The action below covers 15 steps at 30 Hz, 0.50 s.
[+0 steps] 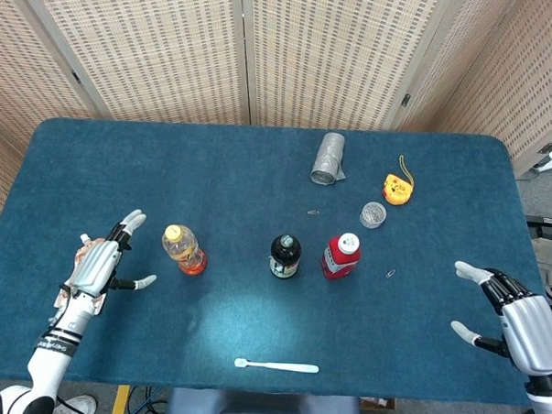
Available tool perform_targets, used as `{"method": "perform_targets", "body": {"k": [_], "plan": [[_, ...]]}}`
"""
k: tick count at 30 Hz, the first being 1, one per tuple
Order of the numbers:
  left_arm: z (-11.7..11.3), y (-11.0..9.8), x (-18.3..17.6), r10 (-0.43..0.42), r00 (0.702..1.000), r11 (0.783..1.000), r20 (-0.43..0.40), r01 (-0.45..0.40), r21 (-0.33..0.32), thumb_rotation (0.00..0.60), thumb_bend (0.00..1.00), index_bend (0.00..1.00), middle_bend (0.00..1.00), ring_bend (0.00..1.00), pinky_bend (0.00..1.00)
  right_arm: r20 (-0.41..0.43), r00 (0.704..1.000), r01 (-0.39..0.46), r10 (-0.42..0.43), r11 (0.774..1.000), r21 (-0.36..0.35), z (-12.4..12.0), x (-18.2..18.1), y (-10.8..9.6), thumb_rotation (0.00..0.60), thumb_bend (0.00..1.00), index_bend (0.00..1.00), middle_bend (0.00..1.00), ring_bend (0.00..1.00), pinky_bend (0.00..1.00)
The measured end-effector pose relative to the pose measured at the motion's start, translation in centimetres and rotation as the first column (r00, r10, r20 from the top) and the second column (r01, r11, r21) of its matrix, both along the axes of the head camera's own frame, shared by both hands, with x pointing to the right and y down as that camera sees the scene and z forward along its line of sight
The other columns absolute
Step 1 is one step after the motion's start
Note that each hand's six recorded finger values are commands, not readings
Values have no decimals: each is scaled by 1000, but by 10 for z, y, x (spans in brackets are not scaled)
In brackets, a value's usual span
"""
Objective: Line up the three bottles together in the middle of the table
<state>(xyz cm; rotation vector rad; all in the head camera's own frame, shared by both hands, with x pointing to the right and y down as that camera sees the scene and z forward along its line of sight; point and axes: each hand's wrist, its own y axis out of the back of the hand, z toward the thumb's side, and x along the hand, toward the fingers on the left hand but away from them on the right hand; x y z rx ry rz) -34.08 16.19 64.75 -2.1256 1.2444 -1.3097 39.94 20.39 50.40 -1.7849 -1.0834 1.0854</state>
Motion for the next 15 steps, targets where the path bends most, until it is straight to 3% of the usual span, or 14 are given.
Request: {"method": "perform_targets", "body": {"k": [7, 15], "plan": [[13, -7, 23, -20, 996, 994, -93, 9, -110, 600, 65, 0, 0, 12, 306, 21, 1000, -13, 13, 1000, -11, 3, 6, 3, 600, 0, 233, 330, 270, 436], [27, -10, 44, -29, 993, 990, -119, 11, -144, 600, 65, 0, 0, 11, 306, 33, 999, -18, 18, 1000, -17, 3, 10, 2, 600, 0, 242, 332, 273, 436]]}}
